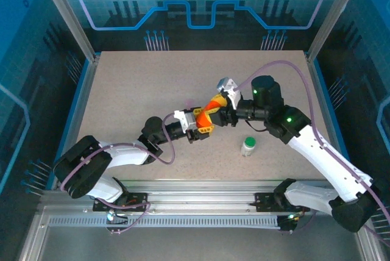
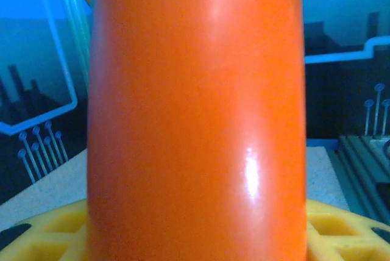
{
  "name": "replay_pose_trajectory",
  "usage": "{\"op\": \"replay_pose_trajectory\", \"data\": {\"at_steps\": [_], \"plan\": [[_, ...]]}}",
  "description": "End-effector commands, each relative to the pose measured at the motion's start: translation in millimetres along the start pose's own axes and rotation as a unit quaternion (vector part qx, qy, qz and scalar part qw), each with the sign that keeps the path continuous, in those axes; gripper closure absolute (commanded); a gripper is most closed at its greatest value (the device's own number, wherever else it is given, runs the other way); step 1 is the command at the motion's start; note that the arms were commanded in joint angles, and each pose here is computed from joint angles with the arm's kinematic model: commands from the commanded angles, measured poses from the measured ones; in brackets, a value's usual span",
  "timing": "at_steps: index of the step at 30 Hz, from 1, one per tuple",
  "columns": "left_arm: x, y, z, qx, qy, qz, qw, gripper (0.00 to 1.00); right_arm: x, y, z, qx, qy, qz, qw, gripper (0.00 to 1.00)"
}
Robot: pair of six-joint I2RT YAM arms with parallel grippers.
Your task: Sort the pills into containers
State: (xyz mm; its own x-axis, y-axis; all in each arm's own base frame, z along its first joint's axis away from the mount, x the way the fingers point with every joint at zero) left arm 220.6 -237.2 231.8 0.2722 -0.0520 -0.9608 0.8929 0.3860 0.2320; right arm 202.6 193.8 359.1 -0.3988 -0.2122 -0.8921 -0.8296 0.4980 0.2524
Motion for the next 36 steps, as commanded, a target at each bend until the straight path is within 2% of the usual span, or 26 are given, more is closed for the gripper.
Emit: {"op": "replay_pose_trajectory", "data": {"at_steps": [1,6,9,13,16,18,23,27,28,30,33,36], "plan": [[-15,5,7,-0.037,-0.019,0.057,0.998,1.0,11,-16,9,0.127,0.017,0.131,0.983,0.67],[-14,6,6,-0.066,-0.012,0.064,0.996,1.0,22,-22,14,0.211,-0.01,0.182,0.96,0.58],[-12,6,6,-0.074,-0.008,0.07,0.995,1.0,29,-25,17,0.244,-0.027,0.217,0.945,0.48],[-9,2,5,-0.071,-0.009,0.075,0.995,1.0,31,-27,21,0.252,-0.055,0.255,0.932,0.42],[-7,1,3,-0.071,-0.012,0.075,0.995,1.0,27,-28,20,0.258,-0.066,0.262,0.927,0.32],[-6,0,2,-0.07,-0.013,0.076,0.995,1.0,21,-27,19,0.259,-0.073,0.259,0.928,0.29],[3,-1,2,-0.071,0.0,0.073,0.995,1.0,1,-19,14,0.234,-0.085,0.236,0.939,0.18],[8,3,3,-0.074,0.008,0.057,0.996,1.0,-18,-4,9,0.156,-0.09,0.196,0.964,0.1],[8,3,3,-0.073,0.008,0.052,0.996,1.0,-21,1,8,0.134,-0.09,0.179,0.971,0.05],[9,5,2,-0.072,0.009,0.045,0.996,1.0,-28,6,-2,0.129,-0.091,0.142,0.977,0.0],[8,6,1,-0.065,0.005,0.034,0.997,1.0,-33,7,-18,0.133,-0.096,0.085,0.983,0.0],[7,7,-3,-0.046,-0.005,0.011,0.999,1.0,-34,12,-32,0.071,-0.11,-0.002,0.991,0.04]]}}
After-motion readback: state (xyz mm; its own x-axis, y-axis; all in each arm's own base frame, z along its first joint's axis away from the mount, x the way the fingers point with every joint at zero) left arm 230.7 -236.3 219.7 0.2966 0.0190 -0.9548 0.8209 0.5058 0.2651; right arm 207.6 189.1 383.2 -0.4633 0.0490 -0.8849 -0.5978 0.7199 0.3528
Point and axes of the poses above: each hand's point on the last joint's axis, 136 mm out from that joint toward the fingers, its own z axis out along the fingers, its own y axis along the line the jaws close on, x = y × z, the point moved 9 cm from there along -z, back along the fingers, and after that the axes turned 6 degrees about z, right-handed, at the moved point
